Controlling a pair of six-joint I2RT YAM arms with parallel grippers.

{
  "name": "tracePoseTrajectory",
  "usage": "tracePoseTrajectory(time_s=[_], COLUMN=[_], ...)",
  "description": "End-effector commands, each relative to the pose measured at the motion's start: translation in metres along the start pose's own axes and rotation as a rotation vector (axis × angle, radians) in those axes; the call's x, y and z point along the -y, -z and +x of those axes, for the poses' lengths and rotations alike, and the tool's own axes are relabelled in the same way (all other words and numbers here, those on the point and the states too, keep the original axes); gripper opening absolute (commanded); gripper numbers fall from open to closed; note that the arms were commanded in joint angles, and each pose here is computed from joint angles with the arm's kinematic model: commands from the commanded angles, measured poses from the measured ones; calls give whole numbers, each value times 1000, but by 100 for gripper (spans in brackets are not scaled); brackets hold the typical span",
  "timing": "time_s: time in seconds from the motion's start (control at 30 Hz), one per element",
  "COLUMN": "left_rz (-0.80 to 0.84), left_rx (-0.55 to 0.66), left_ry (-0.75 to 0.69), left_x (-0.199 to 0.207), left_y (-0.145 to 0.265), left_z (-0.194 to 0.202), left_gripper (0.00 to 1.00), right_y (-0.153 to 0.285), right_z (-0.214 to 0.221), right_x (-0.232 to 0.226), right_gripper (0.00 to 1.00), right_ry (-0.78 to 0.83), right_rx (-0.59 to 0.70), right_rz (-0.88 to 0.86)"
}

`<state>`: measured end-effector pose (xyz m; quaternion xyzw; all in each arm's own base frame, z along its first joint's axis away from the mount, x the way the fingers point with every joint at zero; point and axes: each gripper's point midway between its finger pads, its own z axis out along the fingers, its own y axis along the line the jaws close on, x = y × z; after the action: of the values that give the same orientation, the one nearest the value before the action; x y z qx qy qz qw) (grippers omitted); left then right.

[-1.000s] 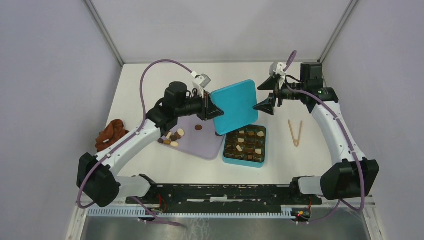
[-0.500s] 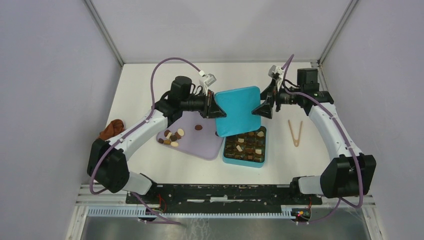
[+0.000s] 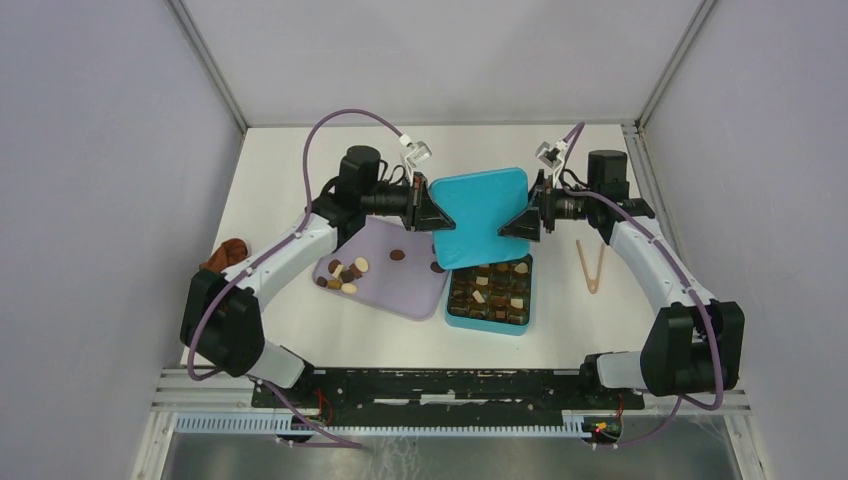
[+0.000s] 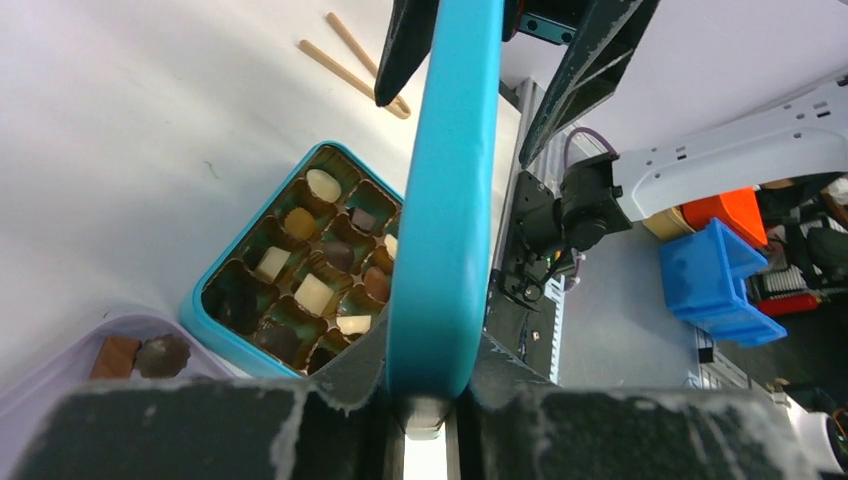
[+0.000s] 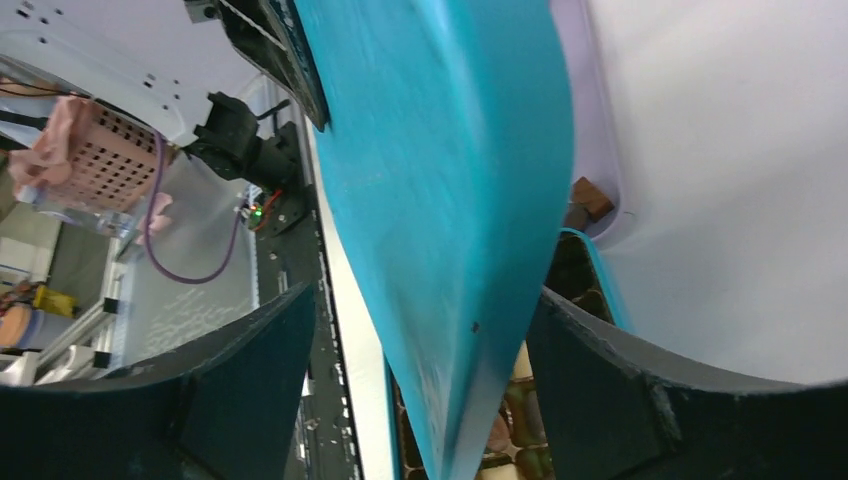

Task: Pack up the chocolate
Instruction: Adjust the box lid.

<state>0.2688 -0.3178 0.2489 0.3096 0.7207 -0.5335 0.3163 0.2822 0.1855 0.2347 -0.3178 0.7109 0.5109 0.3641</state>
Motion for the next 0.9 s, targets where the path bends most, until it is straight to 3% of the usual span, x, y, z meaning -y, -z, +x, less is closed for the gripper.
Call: tracePoseTrajectory(time_s=[0.0, 0.27, 0.37, 0.47, 0.6, 0.67, 0.87], left_rz=[117, 169, 174, 171, 154, 130, 8], left_rx=[34, 4, -3, -15, -11, 2, 105], left_ry=[-60, -59, -67, -79, -91, -92, -148], left_x=[18, 20, 20, 19, 16, 15, 11], left_y=[-3, -7, -7, -7, -9, -8, 1], left_z=[-20, -19, -20, -19, -22, -25, -46], left_gripper=[8, 9, 9, 9, 11, 14, 35], right_y=[1, 2, 2, 3, 3, 4, 6], right_z=[-17, -26, -29, -31, -33, -35, -35], right_x=[-20, -31, -33, -35, -38, -40, -45], right_gripper=[78, 68, 59, 45, 11, 1, 0], right_ry=[-6, -39, -45, -52, -57, -55, -66], right_rx=[47, 56, 55, 51, 46, 44, 42], right_rz=[-89, -145, -157, -173, -199, -203, -217])
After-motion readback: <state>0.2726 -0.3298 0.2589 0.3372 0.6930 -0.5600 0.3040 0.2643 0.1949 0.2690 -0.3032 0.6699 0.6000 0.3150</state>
